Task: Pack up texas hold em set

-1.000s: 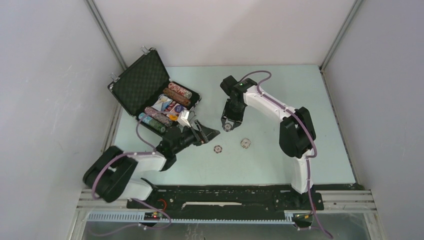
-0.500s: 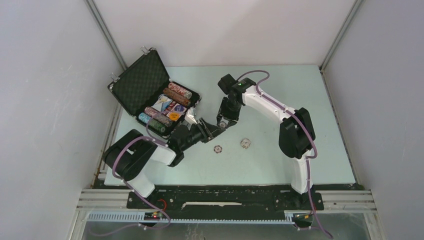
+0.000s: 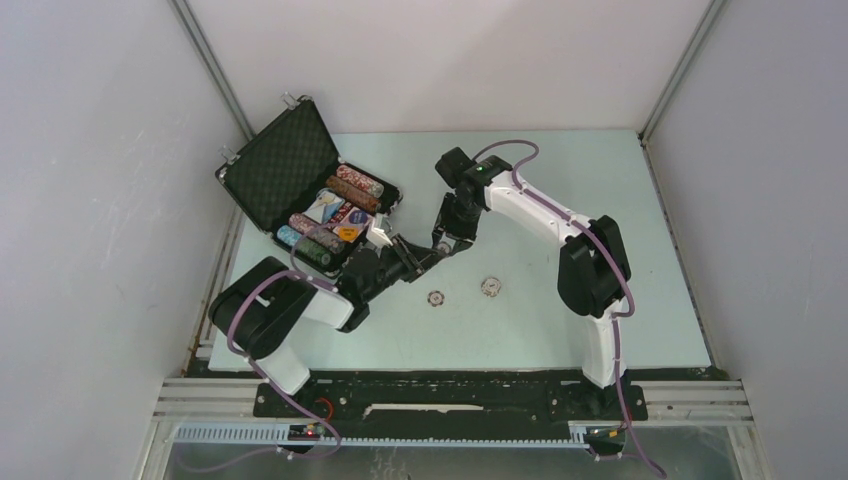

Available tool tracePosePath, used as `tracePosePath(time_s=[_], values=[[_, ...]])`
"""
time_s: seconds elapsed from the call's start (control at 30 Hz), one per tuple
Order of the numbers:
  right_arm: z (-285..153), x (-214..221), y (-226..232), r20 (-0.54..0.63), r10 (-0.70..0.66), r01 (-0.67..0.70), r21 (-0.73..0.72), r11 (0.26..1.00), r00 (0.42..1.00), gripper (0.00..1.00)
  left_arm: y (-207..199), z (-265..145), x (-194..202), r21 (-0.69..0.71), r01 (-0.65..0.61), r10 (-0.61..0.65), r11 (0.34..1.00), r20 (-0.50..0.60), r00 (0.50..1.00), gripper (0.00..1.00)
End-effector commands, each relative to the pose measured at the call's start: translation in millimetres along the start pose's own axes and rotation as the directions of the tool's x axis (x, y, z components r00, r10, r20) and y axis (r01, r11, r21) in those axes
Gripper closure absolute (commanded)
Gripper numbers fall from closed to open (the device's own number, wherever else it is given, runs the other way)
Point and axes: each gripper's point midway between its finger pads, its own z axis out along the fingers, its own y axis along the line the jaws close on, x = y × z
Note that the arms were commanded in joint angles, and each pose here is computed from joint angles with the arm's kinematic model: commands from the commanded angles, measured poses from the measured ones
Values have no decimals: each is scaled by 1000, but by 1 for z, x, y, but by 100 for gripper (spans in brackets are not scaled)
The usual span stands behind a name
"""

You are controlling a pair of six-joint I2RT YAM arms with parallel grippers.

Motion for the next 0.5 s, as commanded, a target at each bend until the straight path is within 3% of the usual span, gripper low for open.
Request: tracePosePath(time_s=[0.0, 0.1, 0.17, 0.37, 0.47], values=[[-29, 2, 22, 41, -13, 17, -82, 996, 999, 100, -25, 10, -16, 74, -13, 8, 997, 63, 998, 80], [-33, 3, 25, 61, -36, 42, -101, 994, 997, 100, -24, 10, -16, 61, -19, 15, 998, 65, 998, 97], [-37, 4, 28, 76, -48, 58, -129, 990, 996, 97, -24, 10, -17, 52, -34, 31, 998, 65, 997, 100], [-46, 3, 19, 122, -76, 94, -154, 984, 990, 44, -17, 6, -17, -28, -128, 129, 991, 36, 991, 100], [-50, 3, 15, 123, -75, 99, -203, 974, 990, 28, -16, 3, -18, -55, -168, 169, 984, 23, 985, 100]])
